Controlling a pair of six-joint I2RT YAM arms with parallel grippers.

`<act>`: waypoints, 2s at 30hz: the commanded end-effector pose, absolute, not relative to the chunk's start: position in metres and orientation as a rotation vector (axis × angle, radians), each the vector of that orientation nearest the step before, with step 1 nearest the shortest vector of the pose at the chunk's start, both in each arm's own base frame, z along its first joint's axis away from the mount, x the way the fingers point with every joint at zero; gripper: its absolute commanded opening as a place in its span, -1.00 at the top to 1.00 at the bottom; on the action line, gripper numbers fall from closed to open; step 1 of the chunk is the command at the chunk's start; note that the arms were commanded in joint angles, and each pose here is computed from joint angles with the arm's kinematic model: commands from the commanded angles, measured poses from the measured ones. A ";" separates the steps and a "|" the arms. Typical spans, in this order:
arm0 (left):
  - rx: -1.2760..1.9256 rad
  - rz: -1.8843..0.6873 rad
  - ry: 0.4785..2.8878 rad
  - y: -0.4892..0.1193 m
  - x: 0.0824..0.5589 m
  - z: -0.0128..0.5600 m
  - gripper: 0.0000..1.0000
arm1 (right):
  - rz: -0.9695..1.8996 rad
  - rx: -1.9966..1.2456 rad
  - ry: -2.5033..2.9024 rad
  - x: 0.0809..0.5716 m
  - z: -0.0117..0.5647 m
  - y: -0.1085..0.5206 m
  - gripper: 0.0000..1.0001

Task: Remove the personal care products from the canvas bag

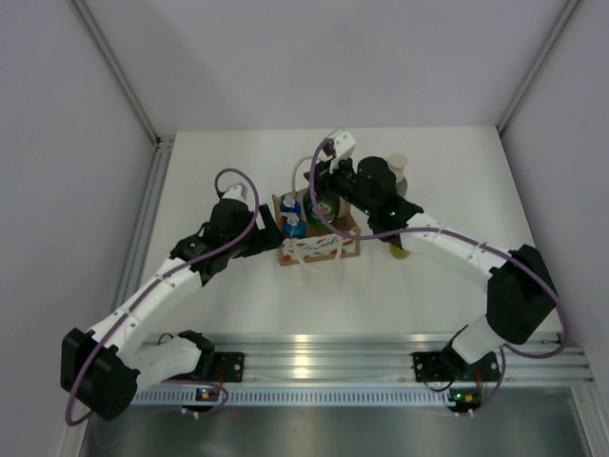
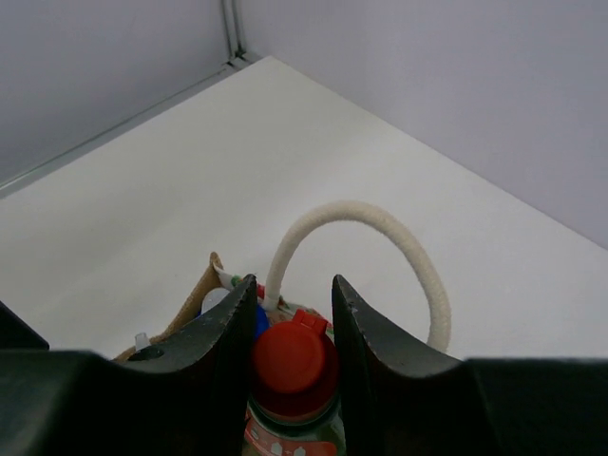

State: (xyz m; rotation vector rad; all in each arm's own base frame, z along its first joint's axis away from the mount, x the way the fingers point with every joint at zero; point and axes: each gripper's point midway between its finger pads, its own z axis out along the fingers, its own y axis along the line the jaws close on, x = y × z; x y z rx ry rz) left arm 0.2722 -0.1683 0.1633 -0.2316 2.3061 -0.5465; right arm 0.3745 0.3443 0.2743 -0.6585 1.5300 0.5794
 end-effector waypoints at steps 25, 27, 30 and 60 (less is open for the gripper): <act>-0.224 -0.579 2.268 -0.171 0.272 0.172 -0.77 | 0.314 -0.243 1.254 0.376 0.502 0.167 1.00; -0.223 -0.577 2.271 -0.171 0.273 0.171 -0.77 | 0.278 -0.196 1.253 0.378 0.503 0.141 1.00; -0.220 -0.577 2.272 -0.172 0.273 0.171 -0.77 | 0.201 -0.124 1.256 0.378 0.502 0.106 1.00; -0.211 -0.577 2.259 -0.170 0.273 0.174 -0.77 | -0.106 0.266 1.329 0.414 0.316 -0.032 1.00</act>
